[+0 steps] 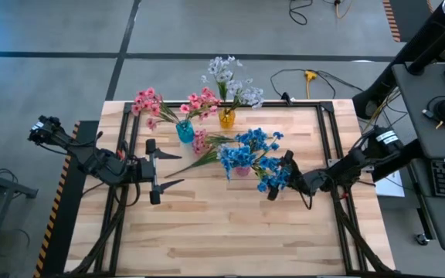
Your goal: Sort flowers into vase by color
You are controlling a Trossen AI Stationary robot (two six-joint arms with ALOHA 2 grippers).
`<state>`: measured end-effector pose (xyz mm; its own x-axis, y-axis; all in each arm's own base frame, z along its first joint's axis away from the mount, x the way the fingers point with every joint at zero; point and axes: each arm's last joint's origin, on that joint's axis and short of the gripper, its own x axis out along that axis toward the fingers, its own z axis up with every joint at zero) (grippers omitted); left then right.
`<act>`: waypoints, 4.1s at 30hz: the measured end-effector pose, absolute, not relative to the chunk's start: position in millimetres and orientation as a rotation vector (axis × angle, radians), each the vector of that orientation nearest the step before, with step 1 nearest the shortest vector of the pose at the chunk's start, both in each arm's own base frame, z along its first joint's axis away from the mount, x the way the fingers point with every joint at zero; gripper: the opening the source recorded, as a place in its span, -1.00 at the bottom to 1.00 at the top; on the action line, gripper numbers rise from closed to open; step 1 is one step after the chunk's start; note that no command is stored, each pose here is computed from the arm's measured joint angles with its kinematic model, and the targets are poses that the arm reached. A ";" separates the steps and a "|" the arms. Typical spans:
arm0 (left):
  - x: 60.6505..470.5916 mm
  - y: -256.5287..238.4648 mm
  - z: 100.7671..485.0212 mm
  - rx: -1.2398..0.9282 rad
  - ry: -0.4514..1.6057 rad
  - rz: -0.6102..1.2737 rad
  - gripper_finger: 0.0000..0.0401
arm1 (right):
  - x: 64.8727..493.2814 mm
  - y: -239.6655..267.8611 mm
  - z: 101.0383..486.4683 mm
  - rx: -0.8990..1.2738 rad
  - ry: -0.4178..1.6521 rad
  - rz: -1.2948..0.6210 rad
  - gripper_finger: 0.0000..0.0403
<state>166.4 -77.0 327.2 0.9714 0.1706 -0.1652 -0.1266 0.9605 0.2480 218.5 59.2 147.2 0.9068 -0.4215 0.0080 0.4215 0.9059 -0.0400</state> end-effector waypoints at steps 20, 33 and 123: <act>166.4 -77.0 327.4 0.237 0.185 0.152 0.51 | 228.6 62.3 154.3 -0.028 -0.047 -0.460 0.07; 166.4 -77.0 327.4 0.237 0.185 0.152 0.51 | 231.4 63.3 157.9 -0.017 -0.062 -0.461 -0.17; 166.3 -77.0 326.5 0.243 0.192 0.151 0.51 | 243.3 60.0 156.8 0.022 -0.008 -0.497 -0.66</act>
<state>166.3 -77.0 326.5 0.9705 0.1709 -0.1701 -0.1247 0.9596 0.2523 243.3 60.0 156.8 0.8789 -0.4769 0.0020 0.4768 0.8787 0.0233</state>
